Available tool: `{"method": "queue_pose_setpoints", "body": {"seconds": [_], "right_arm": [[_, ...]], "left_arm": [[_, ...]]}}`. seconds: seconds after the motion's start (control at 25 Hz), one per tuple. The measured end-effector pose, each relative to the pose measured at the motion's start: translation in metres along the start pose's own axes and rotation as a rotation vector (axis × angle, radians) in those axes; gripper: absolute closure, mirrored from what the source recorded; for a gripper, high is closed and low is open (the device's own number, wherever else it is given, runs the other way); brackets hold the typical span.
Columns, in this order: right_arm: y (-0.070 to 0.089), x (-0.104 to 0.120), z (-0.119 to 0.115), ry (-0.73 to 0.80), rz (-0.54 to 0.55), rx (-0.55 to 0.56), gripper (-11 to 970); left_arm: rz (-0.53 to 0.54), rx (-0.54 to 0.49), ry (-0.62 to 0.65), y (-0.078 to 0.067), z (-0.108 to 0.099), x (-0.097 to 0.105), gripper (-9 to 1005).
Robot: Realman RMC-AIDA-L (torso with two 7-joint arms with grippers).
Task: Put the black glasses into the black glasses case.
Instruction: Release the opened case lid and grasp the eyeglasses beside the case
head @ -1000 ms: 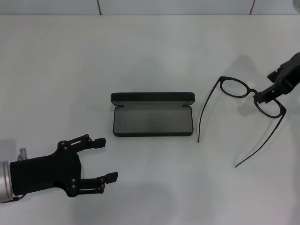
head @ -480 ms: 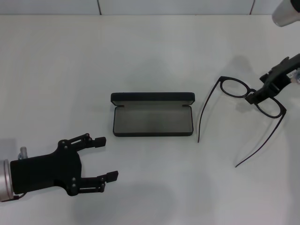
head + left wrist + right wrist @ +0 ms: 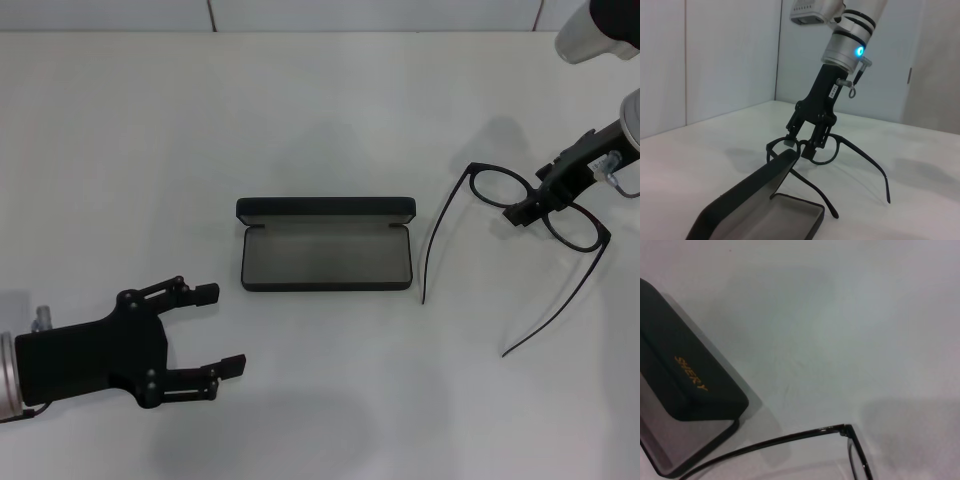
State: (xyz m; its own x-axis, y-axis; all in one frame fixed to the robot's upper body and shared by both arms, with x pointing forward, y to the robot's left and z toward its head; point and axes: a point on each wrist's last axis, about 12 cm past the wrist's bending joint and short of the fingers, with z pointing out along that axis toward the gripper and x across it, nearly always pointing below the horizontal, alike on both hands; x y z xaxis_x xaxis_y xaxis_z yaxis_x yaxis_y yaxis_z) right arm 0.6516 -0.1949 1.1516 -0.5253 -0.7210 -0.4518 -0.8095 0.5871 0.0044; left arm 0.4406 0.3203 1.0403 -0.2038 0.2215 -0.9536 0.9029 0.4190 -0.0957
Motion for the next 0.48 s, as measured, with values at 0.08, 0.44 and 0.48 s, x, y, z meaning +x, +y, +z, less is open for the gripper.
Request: {"method": "queue_pose_setpoints", "body": {"seconds": [0.08, 0.44, 0.48], "right_arm": [[-0.0001, 0.0000, -0.0002, -0.001, 0.006, -0.002, 181], [0.0004, 0.0001, -0.0026, 0.014, 0.017, -0.006, 384], [0.0003, 0.0000, -0.0027, 0.014, 0.017, -0.005, 410]], "left_arm": [[0.001, -0.001, 0.000, 0.0004, -0.0003, -0.0002, 113], [0.002, -0.004, 0.000, 0.0012, -0.0008, -0.0007, 114], [0.002, -0.004, -0.001, 0.0011, -0.0007, -0.0006, 114]]}}
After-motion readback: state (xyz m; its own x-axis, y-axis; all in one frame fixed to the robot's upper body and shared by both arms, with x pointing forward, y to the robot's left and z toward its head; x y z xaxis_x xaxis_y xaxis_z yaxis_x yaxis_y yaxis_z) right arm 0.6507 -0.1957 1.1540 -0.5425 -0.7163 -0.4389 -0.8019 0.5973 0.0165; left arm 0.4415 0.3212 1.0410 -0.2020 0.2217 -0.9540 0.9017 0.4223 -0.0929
